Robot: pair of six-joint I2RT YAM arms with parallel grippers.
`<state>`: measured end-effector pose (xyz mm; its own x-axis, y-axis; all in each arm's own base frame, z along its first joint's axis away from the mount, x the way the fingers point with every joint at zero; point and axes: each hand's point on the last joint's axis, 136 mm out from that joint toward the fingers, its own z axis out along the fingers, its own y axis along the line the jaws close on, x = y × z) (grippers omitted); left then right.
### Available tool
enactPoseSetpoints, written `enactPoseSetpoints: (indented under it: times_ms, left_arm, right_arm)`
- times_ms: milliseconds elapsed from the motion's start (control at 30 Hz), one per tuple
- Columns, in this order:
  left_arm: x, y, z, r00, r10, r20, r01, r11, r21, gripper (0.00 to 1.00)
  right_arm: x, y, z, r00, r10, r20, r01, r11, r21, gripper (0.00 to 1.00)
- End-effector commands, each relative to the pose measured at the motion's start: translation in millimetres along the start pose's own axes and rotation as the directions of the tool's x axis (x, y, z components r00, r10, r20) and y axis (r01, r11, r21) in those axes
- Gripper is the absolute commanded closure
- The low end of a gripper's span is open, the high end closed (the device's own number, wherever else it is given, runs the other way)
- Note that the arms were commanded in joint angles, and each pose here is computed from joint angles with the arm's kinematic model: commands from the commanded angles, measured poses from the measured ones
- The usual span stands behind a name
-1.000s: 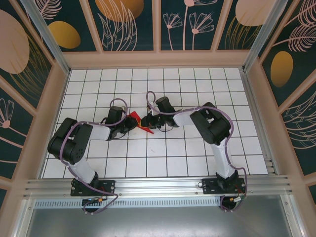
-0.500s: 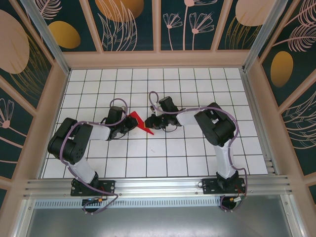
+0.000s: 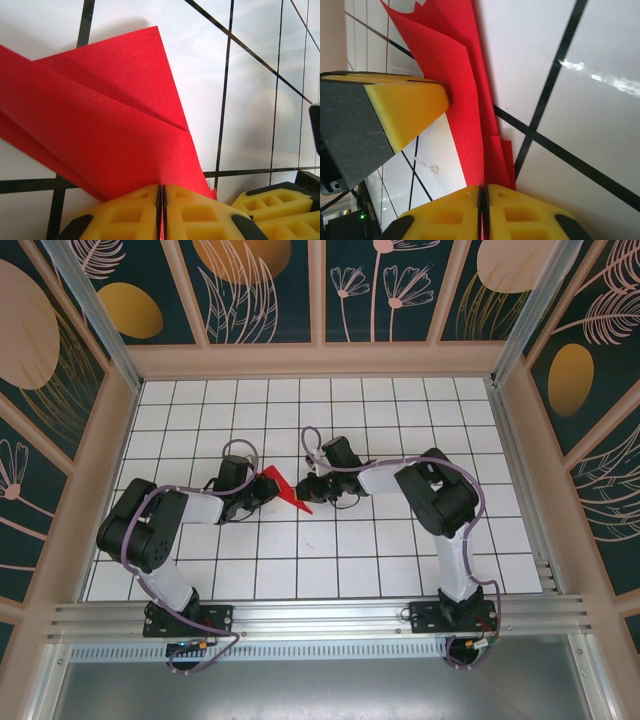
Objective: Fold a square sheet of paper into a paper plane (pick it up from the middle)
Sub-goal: Fold the wing for the fifth time at the center of the table.
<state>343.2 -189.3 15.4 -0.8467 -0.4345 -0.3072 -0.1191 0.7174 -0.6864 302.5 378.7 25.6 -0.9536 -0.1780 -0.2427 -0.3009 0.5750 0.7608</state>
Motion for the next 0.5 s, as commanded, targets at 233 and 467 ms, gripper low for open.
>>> enactPoseSetpoints:
  times_ms: [233, 467]
  left_arm:
    - [21.6, 40.6, 8.2, 0.997, -0.043, -0.058, 0.034, 0.989, -0.145, 0.88]
    - [22.0, 40.6, 8.7, 0.997, -0.044, -0.058, 0.036, 0.989, -0.143, 0.88]
  right_arm:
    - [11.1, 1.3, -19.5, 1.000, 0.013, -0.011, -0.013, 0.999, 0.033, 0.78]
    - [9.3, 7.2, -16.0, 1.000, -0.009, -0.025, 0.009, 1.000, 0.007, 0.73]
